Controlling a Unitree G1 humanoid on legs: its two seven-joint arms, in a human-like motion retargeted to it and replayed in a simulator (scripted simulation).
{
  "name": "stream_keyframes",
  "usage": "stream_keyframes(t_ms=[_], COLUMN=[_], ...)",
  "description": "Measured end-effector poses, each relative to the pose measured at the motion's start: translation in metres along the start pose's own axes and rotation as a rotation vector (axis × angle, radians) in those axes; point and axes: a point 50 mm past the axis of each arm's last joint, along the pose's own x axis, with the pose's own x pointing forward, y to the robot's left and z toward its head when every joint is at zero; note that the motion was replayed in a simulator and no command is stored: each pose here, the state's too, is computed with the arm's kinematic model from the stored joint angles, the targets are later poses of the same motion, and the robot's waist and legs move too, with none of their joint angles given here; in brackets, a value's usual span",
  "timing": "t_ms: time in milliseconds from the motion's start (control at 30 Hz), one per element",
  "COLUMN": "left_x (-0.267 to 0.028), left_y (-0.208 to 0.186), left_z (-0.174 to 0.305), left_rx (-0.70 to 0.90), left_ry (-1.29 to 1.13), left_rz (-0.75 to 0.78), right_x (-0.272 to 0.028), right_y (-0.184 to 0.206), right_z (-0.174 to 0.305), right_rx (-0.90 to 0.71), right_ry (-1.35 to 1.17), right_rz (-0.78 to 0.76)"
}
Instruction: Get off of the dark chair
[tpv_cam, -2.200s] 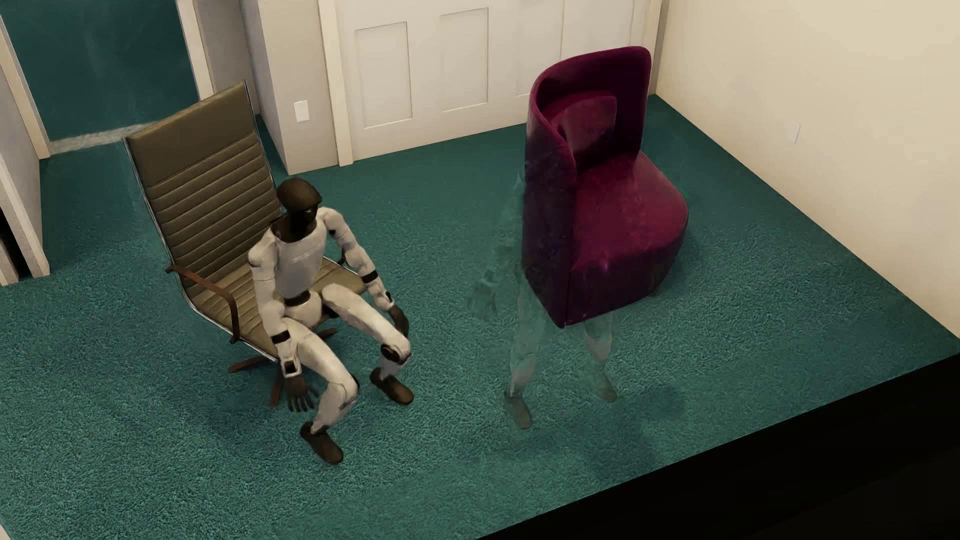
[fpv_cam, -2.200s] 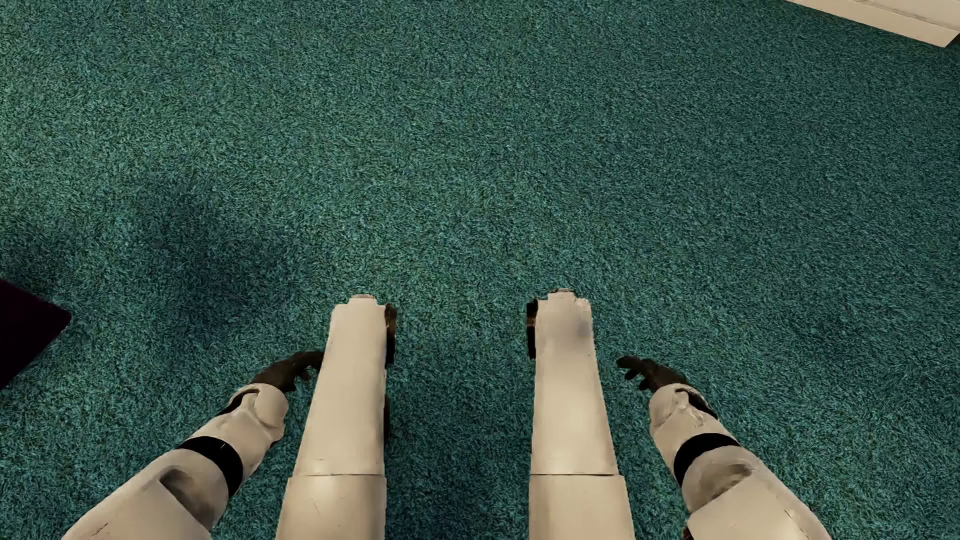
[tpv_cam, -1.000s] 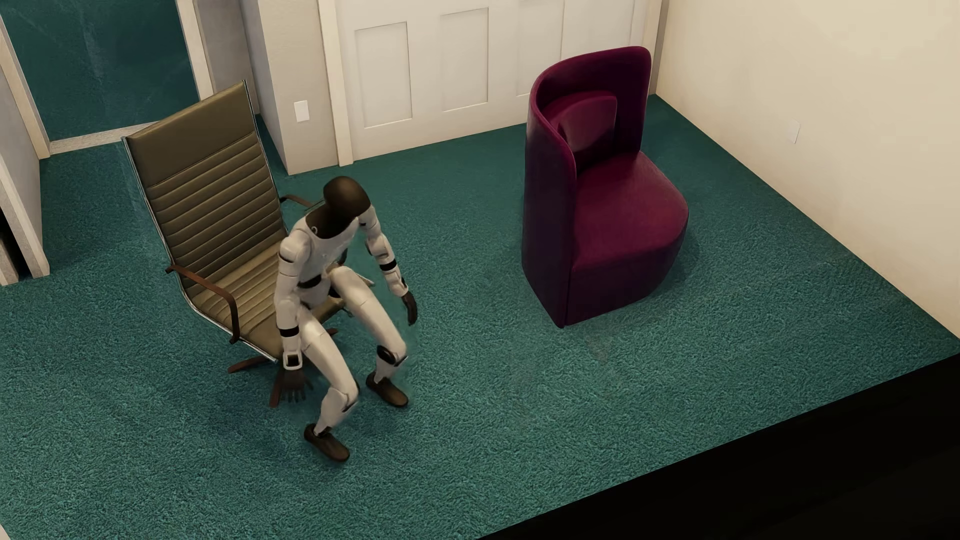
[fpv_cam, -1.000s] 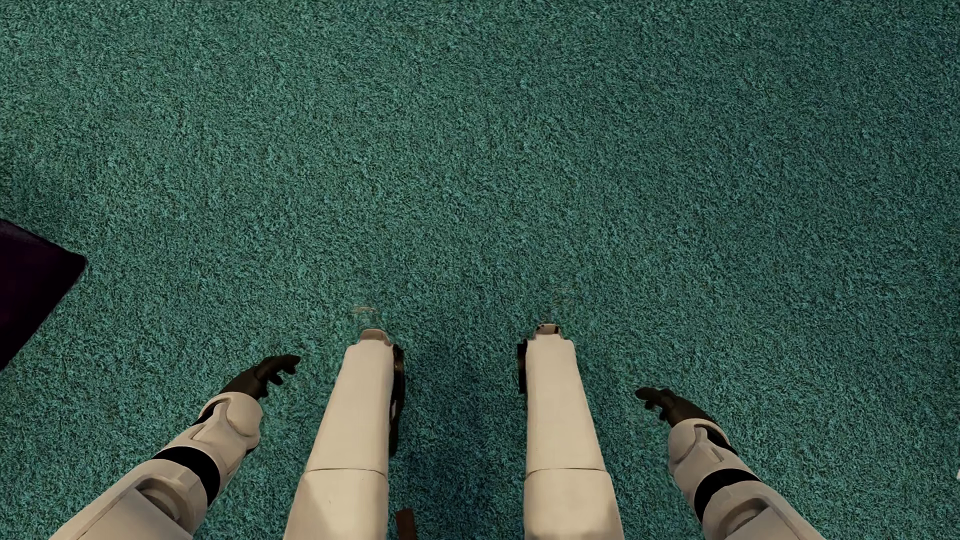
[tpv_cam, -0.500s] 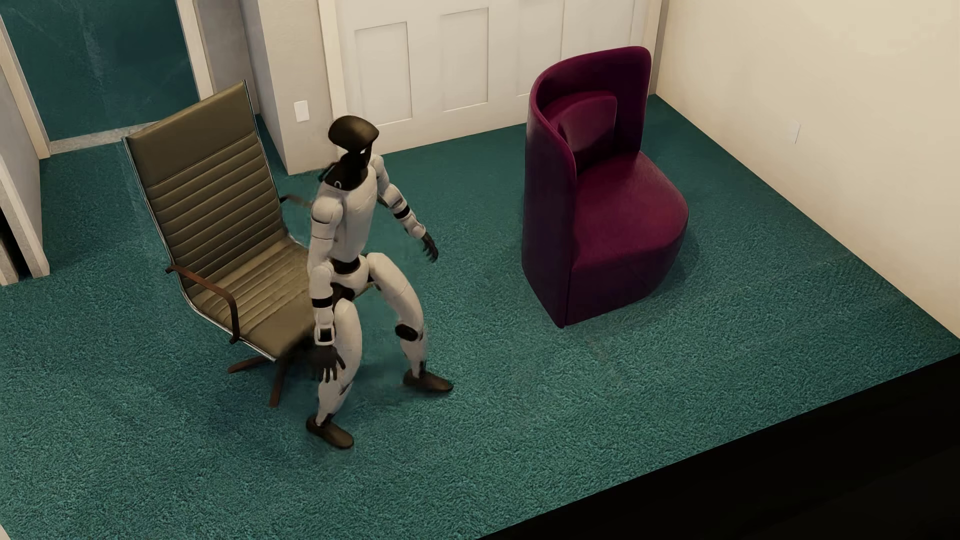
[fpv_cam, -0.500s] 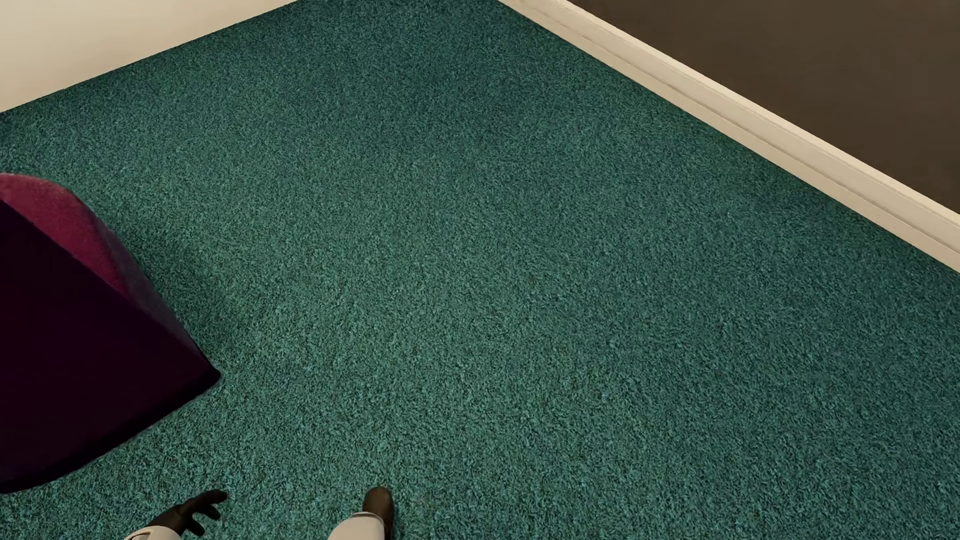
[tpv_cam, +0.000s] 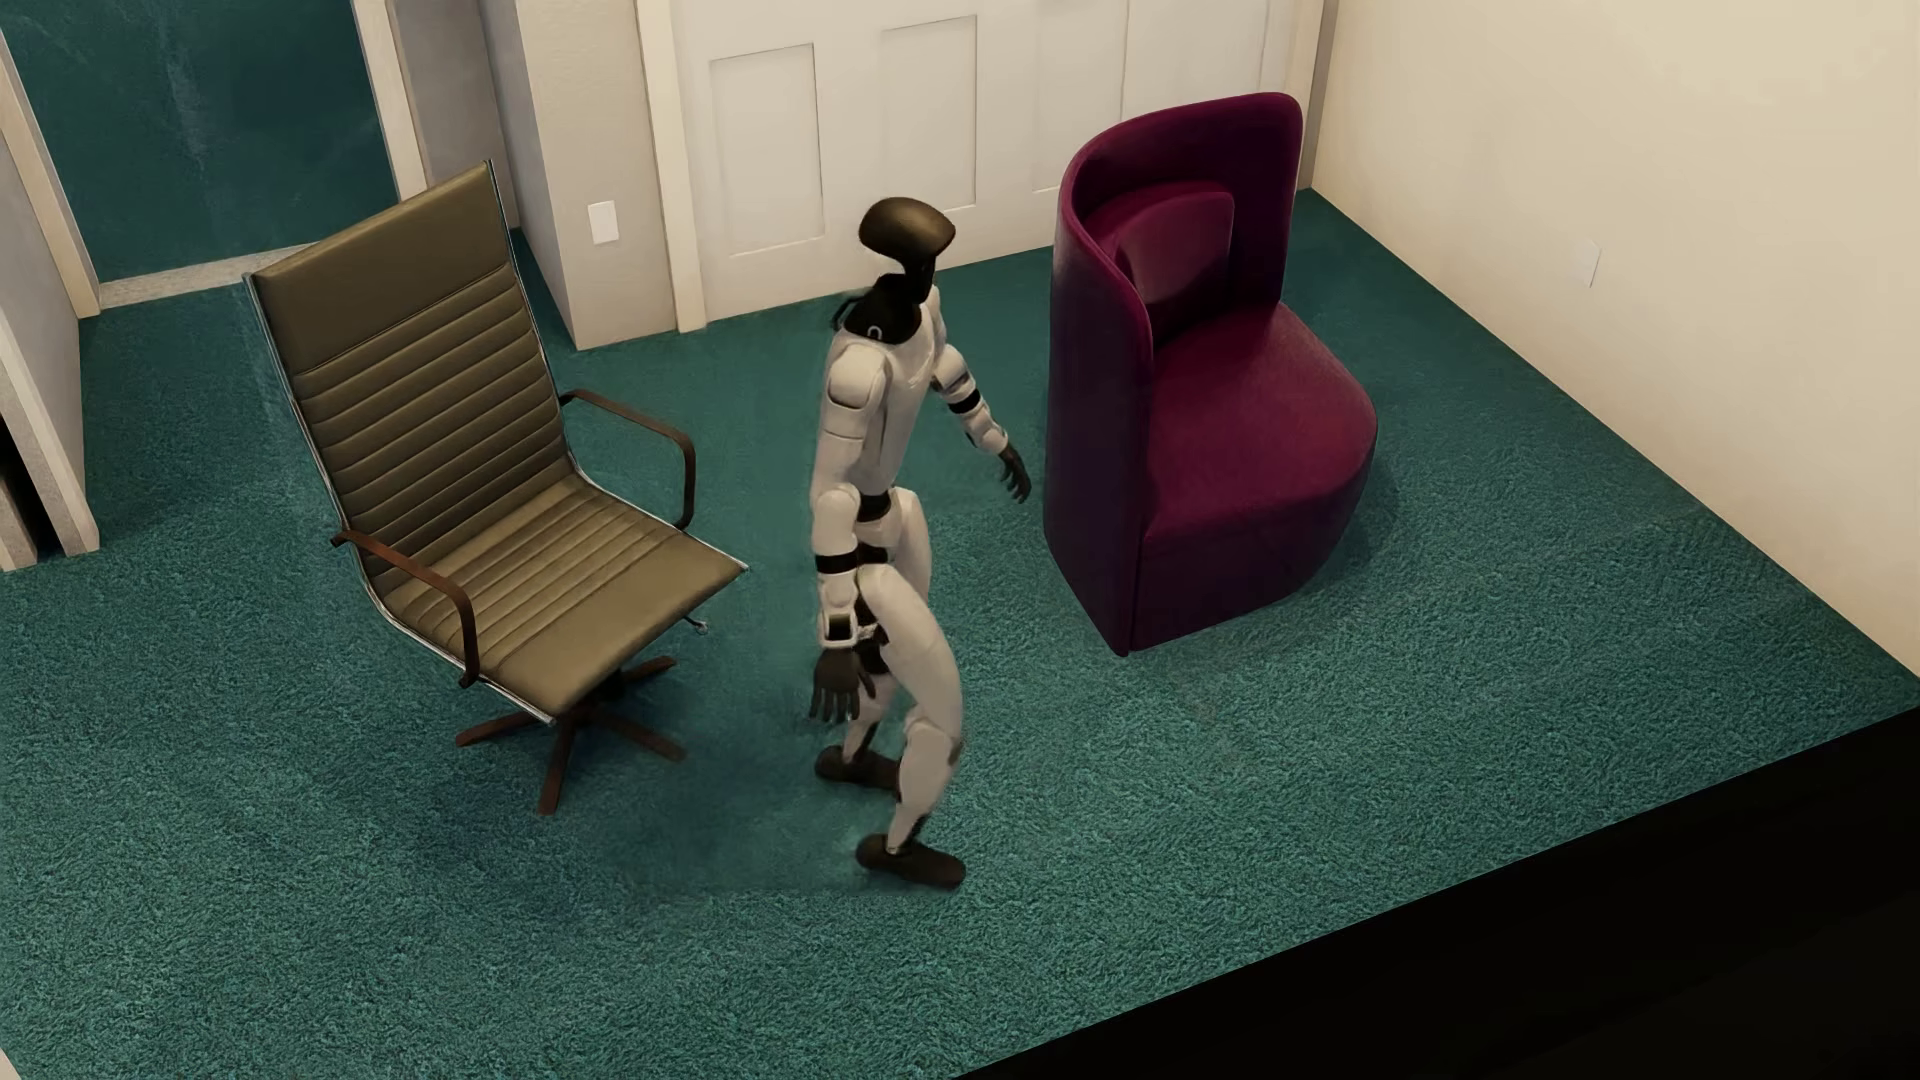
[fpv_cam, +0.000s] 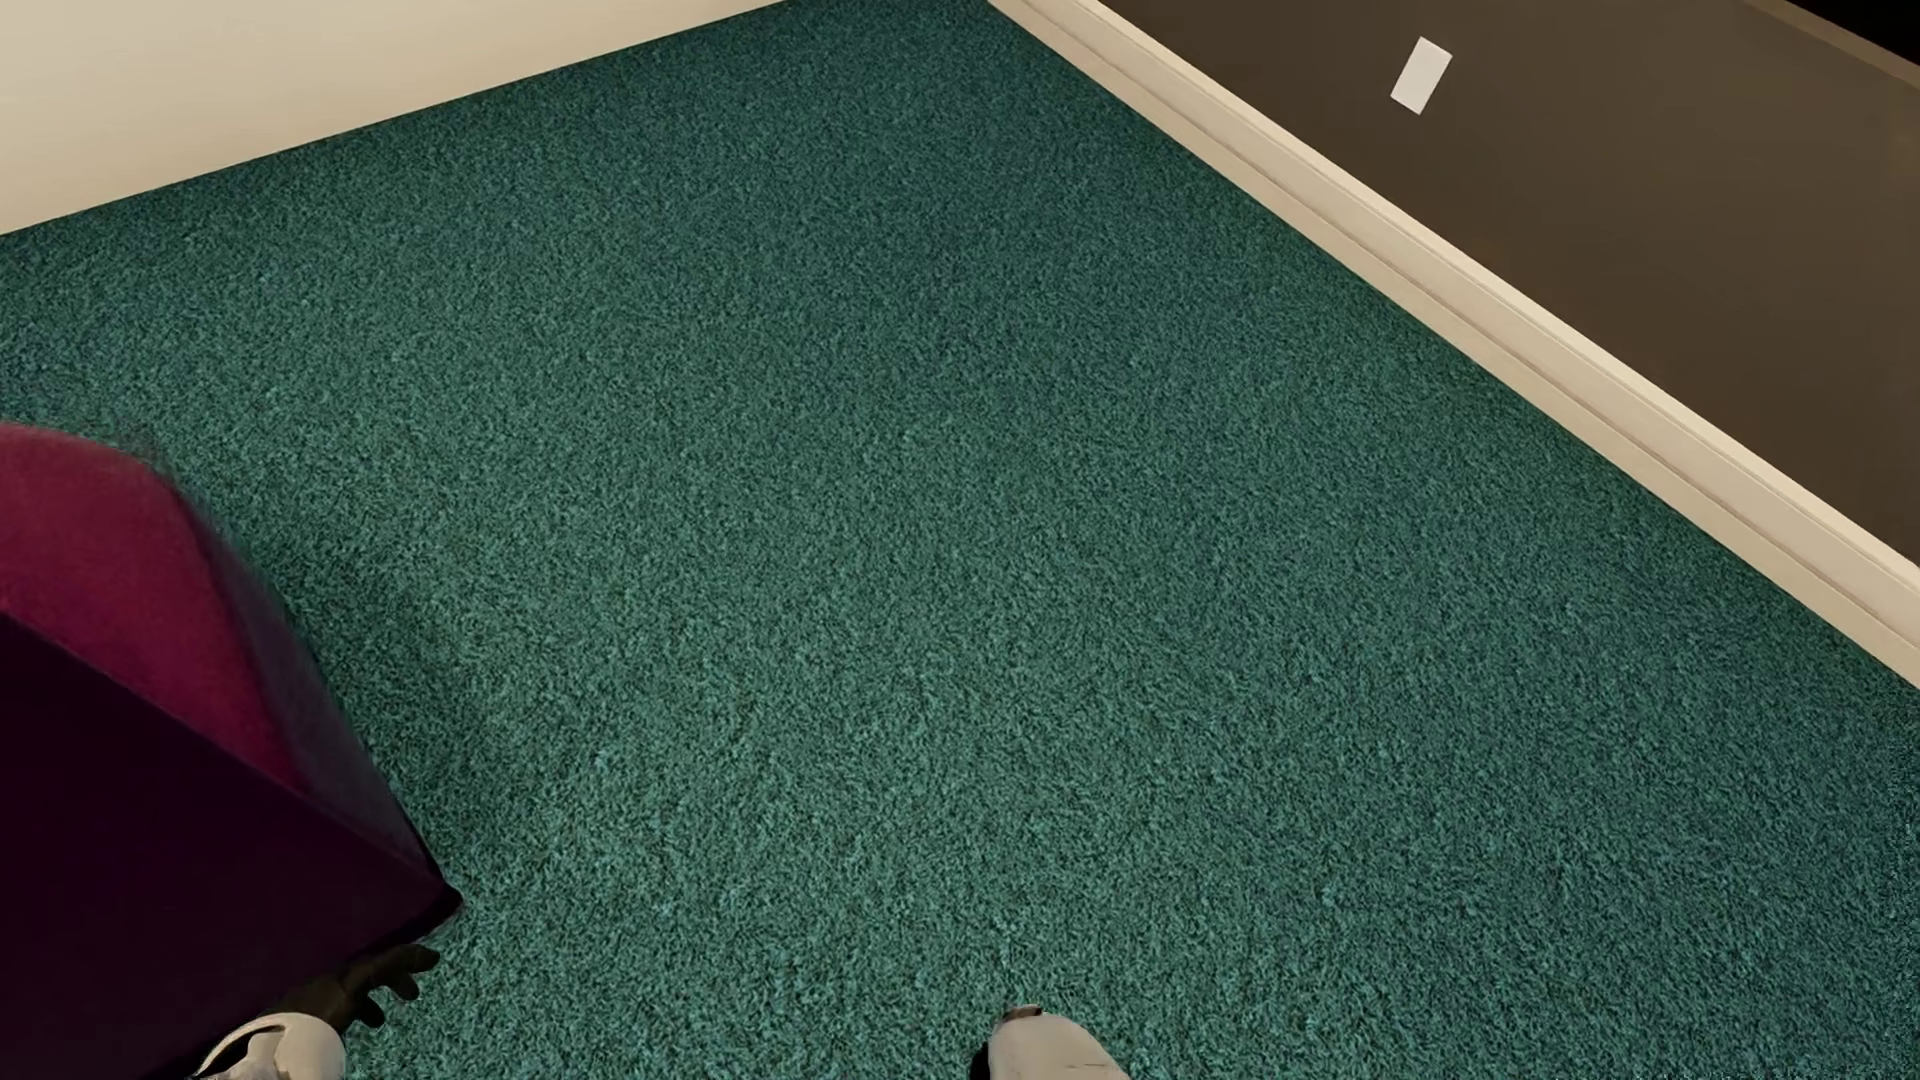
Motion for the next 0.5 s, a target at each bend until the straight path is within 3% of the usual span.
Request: stream_keyframes(t_ms=[233, 500], left_x=[-0.004, -0.012], left_y=[-0.023, -0.05], left_z=[-0.004, -0.02], left_rx=[-0.039, -0.12], left_ry=[0.021, 0.099], left_rz=[-0.049, -0.13], right_x=[-0.006, 0.001], right_y=[0.0, -0.021], right_z=[-0.055, 0.001], right_rx=[0.015, 0.001], right_ry=[0.176, -0.033], right_rz=[0.009, -0.11])
